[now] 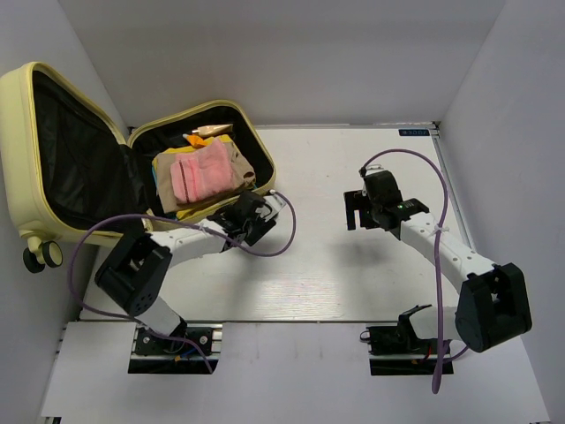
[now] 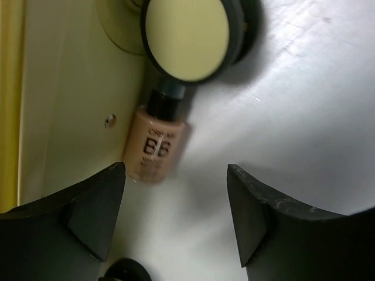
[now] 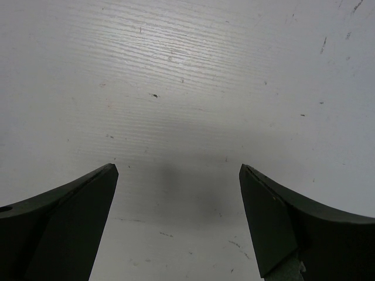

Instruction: Pack the luggage

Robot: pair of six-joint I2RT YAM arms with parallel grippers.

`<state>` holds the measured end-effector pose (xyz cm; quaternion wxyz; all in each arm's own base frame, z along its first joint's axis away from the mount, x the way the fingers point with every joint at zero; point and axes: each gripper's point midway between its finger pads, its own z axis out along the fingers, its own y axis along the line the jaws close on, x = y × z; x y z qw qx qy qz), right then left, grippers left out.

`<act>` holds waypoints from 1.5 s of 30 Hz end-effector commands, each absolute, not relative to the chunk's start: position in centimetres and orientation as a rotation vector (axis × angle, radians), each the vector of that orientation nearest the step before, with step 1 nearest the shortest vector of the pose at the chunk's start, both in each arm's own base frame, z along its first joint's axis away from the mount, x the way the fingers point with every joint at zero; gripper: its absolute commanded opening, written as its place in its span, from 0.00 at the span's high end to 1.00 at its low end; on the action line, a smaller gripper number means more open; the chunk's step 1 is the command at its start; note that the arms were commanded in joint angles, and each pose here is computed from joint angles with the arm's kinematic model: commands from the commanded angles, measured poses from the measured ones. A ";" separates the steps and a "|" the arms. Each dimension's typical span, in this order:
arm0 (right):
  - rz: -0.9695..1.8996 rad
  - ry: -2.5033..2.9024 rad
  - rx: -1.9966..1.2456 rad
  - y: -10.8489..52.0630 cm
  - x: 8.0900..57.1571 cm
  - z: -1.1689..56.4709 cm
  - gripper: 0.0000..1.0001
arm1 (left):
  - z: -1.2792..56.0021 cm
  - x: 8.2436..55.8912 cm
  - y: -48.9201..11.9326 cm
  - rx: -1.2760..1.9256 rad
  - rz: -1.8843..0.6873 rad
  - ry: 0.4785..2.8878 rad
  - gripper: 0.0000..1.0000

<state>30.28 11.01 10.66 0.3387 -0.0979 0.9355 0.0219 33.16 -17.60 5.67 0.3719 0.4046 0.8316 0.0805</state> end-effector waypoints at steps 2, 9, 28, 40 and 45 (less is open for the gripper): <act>0.074 2.440 -0.261 11.3 30.4 11.0 0.10 | 6.1 36.5 -17.4 1.004 0.436 2.016 0.20; 0.046 2.439 -0.260 11.0 30.6 11.2 0.10 | 5.2 38.2 -16.5 0.962 0.571 2.043 0.24; 0.077 2.417 -0.250 11.1 30.3 11.5 0.10 | -0.8 27.7 -11.5 0.816 0.362 2.672 0.40; 0.132 2.385 -0.246 11.8 30.2 12.0 0.10 | 0.2 30.7 -14.2 0.750 0.263 2.612 0.19; 0.132 2.368 -0.238 11.7 30.3 12.3 0.10 | 1.3 32.3 -15.6 0.710 0.100 2.552 0.06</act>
